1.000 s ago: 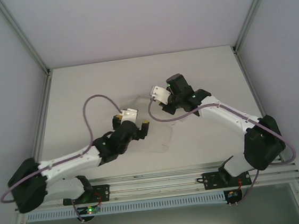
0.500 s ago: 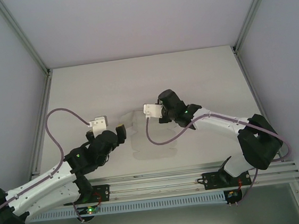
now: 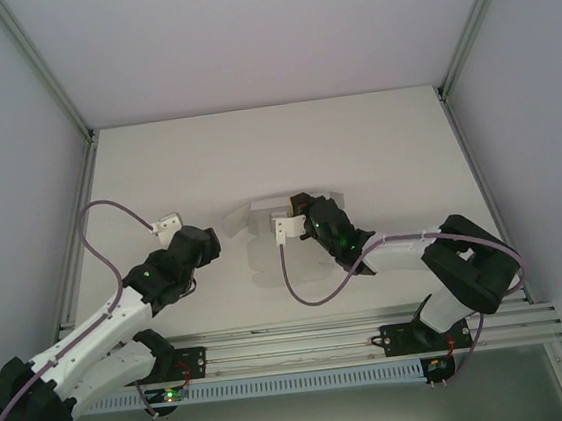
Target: Assemble paper box
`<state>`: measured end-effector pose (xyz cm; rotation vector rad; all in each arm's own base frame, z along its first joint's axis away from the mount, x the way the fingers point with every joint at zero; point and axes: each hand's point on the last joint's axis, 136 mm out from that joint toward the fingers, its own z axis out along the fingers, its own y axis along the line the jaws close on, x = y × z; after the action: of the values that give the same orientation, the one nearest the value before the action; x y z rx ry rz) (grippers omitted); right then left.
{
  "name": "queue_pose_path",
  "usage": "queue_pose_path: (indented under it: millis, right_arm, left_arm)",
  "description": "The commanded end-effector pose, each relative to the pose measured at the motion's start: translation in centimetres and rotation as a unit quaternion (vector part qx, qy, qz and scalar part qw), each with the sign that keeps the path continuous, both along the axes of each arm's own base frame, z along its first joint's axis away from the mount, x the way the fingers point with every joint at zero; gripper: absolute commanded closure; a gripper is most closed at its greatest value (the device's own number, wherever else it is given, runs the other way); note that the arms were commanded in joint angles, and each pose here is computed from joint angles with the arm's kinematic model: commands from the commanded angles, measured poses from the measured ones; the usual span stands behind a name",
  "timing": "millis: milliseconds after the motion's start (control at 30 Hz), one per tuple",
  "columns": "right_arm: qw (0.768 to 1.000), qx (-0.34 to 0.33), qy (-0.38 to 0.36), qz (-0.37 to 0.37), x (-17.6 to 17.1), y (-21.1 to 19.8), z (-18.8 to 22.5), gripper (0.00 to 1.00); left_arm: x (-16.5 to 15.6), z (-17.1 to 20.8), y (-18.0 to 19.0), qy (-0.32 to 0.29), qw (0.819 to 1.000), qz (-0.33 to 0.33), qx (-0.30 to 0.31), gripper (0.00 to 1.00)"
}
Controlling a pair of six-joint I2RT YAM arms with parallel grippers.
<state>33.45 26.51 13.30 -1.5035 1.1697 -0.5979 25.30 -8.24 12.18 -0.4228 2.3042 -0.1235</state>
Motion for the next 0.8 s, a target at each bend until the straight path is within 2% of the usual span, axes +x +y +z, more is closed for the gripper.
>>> queue_pose_path:
  millis: [0, 200, 300, 433, 533, 700, 767]
  right_arm:
    - [0.998, 0.001, -0.066, -0.001, -0.1, -0.1, 0.6, 1.0]
    - [0.995, -0.024, -0.096, 0.001, -0.7, 0.0, -0.8, 1.0]
    - [0.996, -0.027, -0.085, 0.007, -0.9, 0.0, -1.4, 1.0]
    - [0.996, -0.021, -0.085, 0.004, -1.0, -0.1, -1.3, 1.0]
    - [0.997, -0.022, -0.078, -0.003, -0.9, -0.2, -1.3, 1.0]
    - [0.998, -0.019, -0.056, 0.003, -1.1, 0.0, -1.6, 1.0]
    - [0.998, -0.02, -0.053, 0.002, -1.1, 0.0, -1.8, 1.0]
  left_arm:
    - [1.8, 1.8, -0.9, -0.02, 0.999, -0.008, -0.033, 0.0]
    - [4.3, 0.3, 2.4, 0.004, 0.997, 0.066, -0.045, 0.0]
    - [6.3, -0.3, 2.1, 0.001, 0.998, 0.049, -0.05, 0.0]
    - [8.3, -1.7, 0.2, 0.028, 0.999, -0.019, -0.033, 0.0]
    - [9.2, -3.0, -2.6, 0.028, 0.993, -0.098, -0.056, 0.01]
    - [9.5, -4.0, -5.2, 0.018, 0.982, -0.173, -0.078, 0.1]
    - [9.5, -4.3, -5.8, 0.017, 0.978, -0.192, -0.085, 0.11]
